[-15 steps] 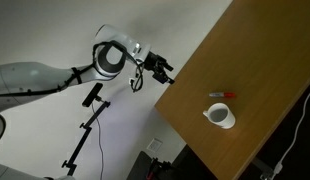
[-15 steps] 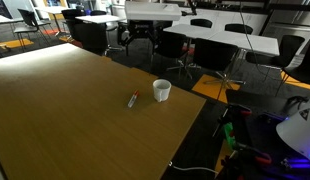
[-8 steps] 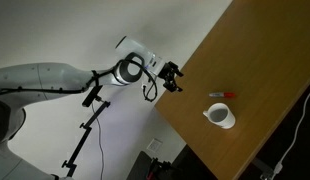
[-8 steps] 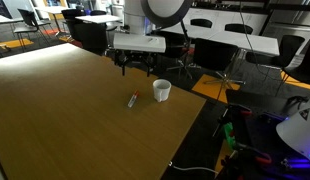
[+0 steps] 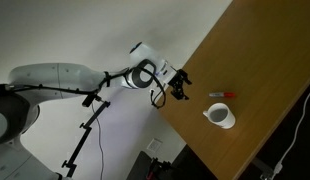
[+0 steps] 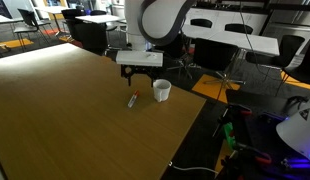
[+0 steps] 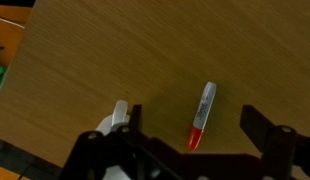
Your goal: Put the marker in the mug
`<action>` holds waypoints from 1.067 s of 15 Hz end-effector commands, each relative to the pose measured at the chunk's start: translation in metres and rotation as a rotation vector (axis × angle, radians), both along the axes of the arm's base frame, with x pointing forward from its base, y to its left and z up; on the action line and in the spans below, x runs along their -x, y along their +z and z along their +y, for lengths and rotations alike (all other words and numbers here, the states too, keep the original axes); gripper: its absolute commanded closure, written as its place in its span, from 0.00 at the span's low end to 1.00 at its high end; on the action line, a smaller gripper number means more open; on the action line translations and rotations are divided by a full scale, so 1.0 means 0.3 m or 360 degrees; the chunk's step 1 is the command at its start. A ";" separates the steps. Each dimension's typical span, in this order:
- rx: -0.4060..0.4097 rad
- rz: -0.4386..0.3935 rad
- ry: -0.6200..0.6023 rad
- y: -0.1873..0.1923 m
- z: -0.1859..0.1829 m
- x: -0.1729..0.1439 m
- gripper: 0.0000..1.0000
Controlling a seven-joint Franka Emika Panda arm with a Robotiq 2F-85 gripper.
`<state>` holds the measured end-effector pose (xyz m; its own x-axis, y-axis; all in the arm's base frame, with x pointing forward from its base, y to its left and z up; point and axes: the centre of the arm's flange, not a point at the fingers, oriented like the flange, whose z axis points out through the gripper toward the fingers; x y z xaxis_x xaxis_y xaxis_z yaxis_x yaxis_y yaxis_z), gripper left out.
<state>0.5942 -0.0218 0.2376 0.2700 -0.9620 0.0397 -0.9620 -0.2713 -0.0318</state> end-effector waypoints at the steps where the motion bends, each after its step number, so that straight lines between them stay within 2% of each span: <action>1: -0.0030 -0.0002 -0.0071 -0.040 -0.041 -0.052 0.00; 8: 0.0033 -0.0001 -0.0172 -0.148 -0.136 -0.137 0.00; 16: 0.0080 -0.0005 -0.0174 -0.262 -0.146 -0.233 0.00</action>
